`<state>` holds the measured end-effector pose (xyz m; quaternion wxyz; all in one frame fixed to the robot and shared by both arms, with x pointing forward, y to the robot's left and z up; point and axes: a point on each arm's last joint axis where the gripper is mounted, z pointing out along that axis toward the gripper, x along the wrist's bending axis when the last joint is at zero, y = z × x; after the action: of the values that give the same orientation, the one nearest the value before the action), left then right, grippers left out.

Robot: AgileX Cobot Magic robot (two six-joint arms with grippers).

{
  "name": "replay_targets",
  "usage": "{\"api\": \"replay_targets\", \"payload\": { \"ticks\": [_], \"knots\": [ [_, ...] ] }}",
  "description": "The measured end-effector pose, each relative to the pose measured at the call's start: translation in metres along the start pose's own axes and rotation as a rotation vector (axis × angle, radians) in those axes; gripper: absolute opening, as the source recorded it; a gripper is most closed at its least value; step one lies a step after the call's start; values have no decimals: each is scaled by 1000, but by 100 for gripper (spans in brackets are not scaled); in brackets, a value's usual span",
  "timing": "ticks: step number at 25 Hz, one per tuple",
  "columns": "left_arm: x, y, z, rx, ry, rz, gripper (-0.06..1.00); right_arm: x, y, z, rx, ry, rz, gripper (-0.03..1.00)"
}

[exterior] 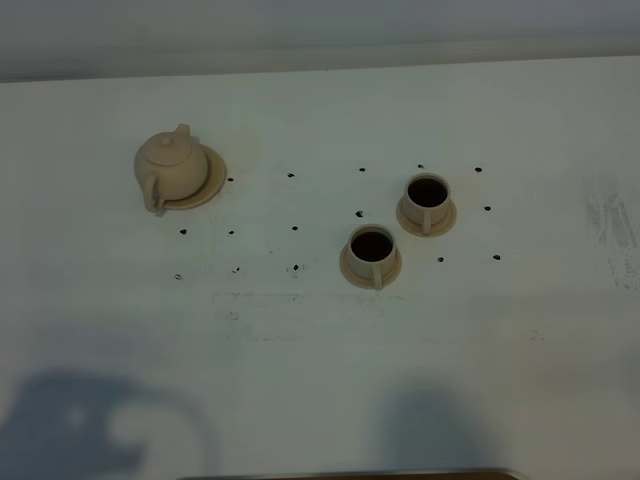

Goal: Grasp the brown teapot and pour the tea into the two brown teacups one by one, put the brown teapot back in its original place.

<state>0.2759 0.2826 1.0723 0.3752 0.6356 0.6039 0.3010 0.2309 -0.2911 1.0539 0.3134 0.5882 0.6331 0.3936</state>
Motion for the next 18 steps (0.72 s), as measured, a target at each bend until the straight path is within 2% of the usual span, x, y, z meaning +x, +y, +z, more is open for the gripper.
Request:
{"api": "replay_targets", "payload": {
  "ticks": [4,8,13,18],
  "knots": [
    [-2,-19,1,-21,-8,18,51,0,0,0,0,0,1,43],
    [-4,-23,-5,-59,-35,54,51,0,0,0,0,0,1,43],
    [-3,-36,-9,-18,-60,115,51,0,0,0,0,0,2,43],
    [-4,-46,-17,-70,-57,108,50,0,0,0,0,0,2,43]
  ]
}}
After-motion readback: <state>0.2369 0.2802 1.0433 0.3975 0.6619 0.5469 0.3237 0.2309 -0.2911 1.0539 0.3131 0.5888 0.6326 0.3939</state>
